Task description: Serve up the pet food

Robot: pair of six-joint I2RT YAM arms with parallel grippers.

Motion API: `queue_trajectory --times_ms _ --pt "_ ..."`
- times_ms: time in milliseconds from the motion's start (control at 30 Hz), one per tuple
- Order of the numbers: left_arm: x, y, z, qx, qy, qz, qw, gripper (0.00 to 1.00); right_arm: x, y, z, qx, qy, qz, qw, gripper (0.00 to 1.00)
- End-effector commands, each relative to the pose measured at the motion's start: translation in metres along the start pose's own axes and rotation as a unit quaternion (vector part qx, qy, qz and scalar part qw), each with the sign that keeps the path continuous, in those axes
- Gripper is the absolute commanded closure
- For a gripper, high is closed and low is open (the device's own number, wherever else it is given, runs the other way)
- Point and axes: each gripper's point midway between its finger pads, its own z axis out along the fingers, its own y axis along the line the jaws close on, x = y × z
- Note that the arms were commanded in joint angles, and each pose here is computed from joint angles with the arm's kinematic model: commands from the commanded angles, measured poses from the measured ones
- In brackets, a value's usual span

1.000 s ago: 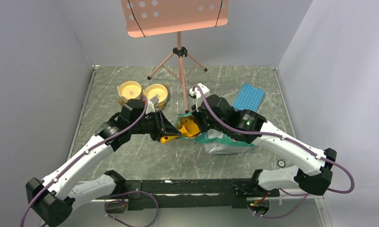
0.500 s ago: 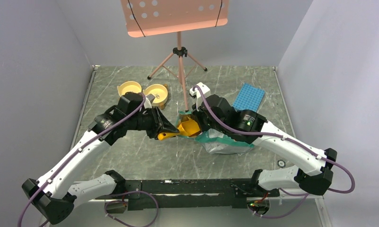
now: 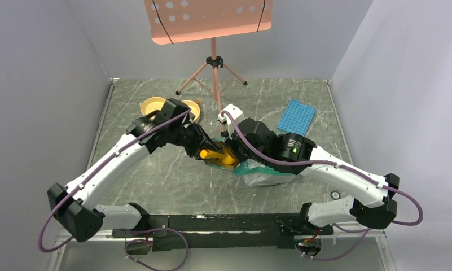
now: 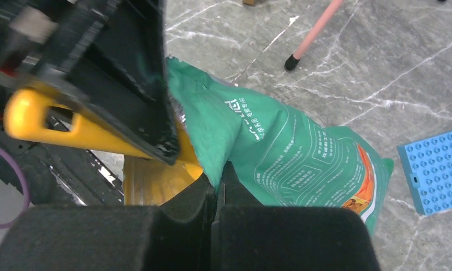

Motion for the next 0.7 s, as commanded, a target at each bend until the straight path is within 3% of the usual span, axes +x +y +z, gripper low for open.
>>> queue_trajectory --times_ms 0,133,233,300,433,567,667 --pt "-0.016 0.006 0.017 -0.042 -0.036 -0.089 0.994 1.00 -0.104 0.025 -0.052 -0.080 -0.181 0.074 0.977 1.00" --pt "-0.024 0.004 0.060 -0.020 -0.021 -0.063 0.998 1.00 -0.112 0.019 -0.067 -0.091 -0.204 0.123 0.967 1.00" --pt "-0.030 0.018 0.091 -0.035 -0.023 -0.015 0.999 1.00 -0.103 0.009 -0.060 -0.094 -0.186 0.158 0.965 1.00" --pt "-0.032 0.011 0.110 -0.003 -0.018 0.044 0.999 1.00 -0.101 -0.001 -0.064 -0.104 -0.190 0.184 0.959 1.00" --pt "-0.041 0.009 0.143 0.030 -0.002 0.152 0.988 1.00 -0.100 -0.015 -0.070 -0.125 -0.199 0.231 0.944 1.00" --pt "-0.041 0.027 0.164 0.036 0.034 0.170 0.984 1.00 -0.101 -0.011 -0.075 -0.143 -0.198 0.238 0.940 1.00" --pt "-0.046 0.023 0.166 0.072 0.022 0.230 0.970 1.00 -0.098 -0.014 -0.076 -0.137 -0.197 0.233 0.942 1.00"
